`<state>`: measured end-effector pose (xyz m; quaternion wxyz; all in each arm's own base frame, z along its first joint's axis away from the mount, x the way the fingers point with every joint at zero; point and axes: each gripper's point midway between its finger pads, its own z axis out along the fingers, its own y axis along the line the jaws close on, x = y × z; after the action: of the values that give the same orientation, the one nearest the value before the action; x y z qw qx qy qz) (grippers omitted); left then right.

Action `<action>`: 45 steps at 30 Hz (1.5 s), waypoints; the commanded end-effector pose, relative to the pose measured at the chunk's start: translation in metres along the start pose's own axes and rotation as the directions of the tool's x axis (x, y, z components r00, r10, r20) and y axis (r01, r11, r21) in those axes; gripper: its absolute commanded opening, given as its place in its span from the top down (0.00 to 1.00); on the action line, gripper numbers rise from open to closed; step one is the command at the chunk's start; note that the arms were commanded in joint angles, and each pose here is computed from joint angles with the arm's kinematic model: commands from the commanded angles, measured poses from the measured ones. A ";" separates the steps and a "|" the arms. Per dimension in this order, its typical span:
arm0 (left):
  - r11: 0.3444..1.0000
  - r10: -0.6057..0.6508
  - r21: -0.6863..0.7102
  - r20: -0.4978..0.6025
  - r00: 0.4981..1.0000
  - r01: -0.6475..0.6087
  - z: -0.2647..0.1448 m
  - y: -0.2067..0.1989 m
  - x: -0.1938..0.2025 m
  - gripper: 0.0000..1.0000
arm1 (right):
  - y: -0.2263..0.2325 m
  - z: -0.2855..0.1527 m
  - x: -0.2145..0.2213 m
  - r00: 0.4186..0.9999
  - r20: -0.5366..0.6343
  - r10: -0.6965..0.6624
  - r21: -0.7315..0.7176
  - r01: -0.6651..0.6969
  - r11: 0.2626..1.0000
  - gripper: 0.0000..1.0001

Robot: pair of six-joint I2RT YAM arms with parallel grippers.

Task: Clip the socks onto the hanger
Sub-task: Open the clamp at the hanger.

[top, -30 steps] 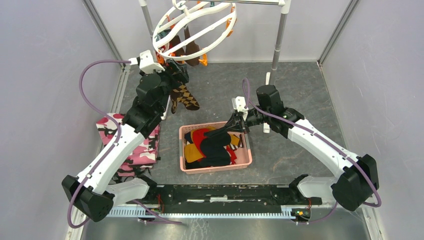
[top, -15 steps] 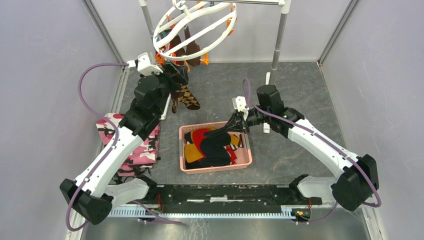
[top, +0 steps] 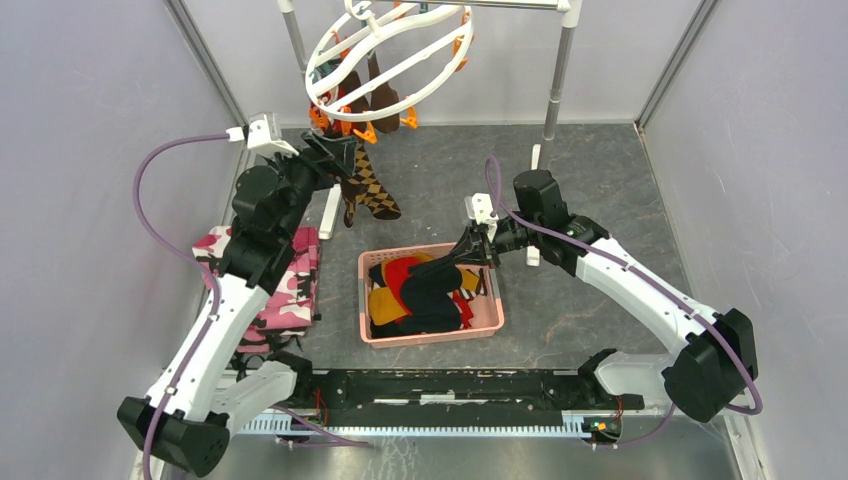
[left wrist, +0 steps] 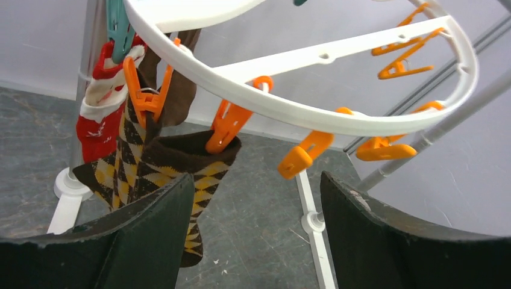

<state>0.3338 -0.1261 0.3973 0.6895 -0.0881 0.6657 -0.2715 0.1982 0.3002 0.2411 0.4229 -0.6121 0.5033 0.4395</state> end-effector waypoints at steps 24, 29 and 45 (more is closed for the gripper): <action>0.852 0.229 -0.473 -0.044 0.972 -0.222 -0.014 -0.064 -0.008 0.27 | 0.001 -0.003 -0.008 1.000 0.021 -0.017 -0.031 0.018 0.999 1.00; 0.805 0.290 -0.529 -0.041 0.956 -0.267 -0.009 -0.057 -0.009 0.31 | 0.001 -0.003 -0.005 1.000 0.017 -0.008 -0.035 0.008 0.999 1.00; 0.813 0.258 -0.532 -0.037 0.965 -0.237 0.026 -0.053 -0.003 0.35 | 0.000 -0.002 -0.002 1.000 0.014 0.005 -0.045 -0.004 0.999 1.00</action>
<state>0.3408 -0.1723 0.4132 0.6696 -0.1770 0.7204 0.0356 0.1955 0.2962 0.2281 0.3968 -0.6108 0.5134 0.4538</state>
